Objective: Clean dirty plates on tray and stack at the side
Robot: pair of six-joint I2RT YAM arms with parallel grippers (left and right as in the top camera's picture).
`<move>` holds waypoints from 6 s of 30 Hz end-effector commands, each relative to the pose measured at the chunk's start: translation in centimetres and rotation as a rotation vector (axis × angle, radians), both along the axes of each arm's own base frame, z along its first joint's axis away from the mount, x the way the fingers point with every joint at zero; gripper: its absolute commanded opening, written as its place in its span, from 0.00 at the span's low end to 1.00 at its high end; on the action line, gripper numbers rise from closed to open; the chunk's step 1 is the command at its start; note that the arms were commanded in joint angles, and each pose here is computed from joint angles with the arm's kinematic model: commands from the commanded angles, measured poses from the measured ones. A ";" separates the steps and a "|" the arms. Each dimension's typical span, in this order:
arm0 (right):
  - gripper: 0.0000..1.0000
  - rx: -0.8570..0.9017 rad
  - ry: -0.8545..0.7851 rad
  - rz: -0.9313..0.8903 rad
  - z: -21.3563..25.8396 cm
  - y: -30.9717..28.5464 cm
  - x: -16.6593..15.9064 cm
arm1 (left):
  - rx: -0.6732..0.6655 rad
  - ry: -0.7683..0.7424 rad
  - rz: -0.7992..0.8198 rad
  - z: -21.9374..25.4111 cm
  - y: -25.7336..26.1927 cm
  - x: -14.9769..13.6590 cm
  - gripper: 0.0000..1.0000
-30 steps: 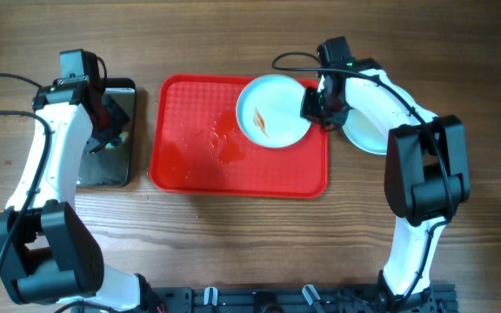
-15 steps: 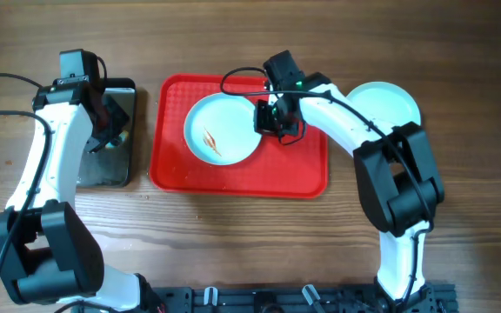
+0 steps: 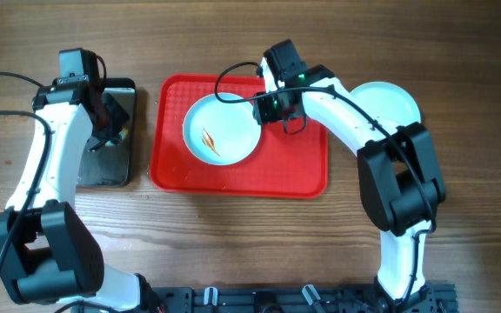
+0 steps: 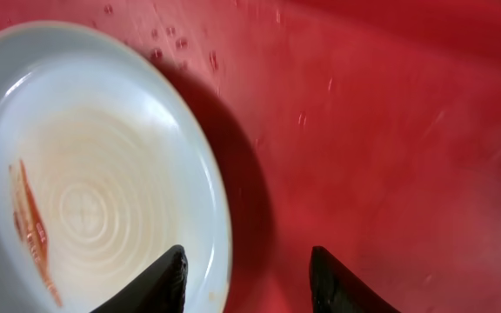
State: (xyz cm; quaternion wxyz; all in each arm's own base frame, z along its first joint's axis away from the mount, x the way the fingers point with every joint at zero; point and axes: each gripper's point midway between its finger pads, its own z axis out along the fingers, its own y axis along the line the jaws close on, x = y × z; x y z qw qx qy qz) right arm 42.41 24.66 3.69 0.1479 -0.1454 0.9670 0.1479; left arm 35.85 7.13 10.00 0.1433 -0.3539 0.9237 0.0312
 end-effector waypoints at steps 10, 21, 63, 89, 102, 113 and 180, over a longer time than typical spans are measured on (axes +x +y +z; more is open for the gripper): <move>0.24 -0.019 0.047 0.100 -3.9 2.2 0.5 | 0.003 -0.029 -0.011 0.8 0.1 0.3 0.04; 0.04 0.069 0.295 -0.313 -4.9 1.8 -1.3 | -0.155 -0.050 -0.086 0.7 -3.7 0.8 0.04; 0.04 0.076 0.315 -0.273 -4.9 2.2 -2.0 | -0.227 -0.163 -0.691 -11.0 -18.7 6.2 0.04; 0.04 0.076 0.316 -0.272 -4.9 2.3 -2.0 | -0.523 0.072 -0.784 -11.3 -21.8 -1.3 0.04; 0.04 0.078 0.312 -0.265 -4.9 2.6 -2.1 | -0.019 -0.097 -0.245 -11.9 -12.7 5.8 0.04; 0.04 0.086 0.322 -0.253 -4.8 3.1 -2.5 | -0.386 0.169 -0.680 -12.6 -19.0 -2.1 0.04; 0.04 0.092 0.334 -0.175 -4.7 6.3 -4.8 | -0.635 -0.007 -0.763 -10.1 -23.7 -0.1 0.04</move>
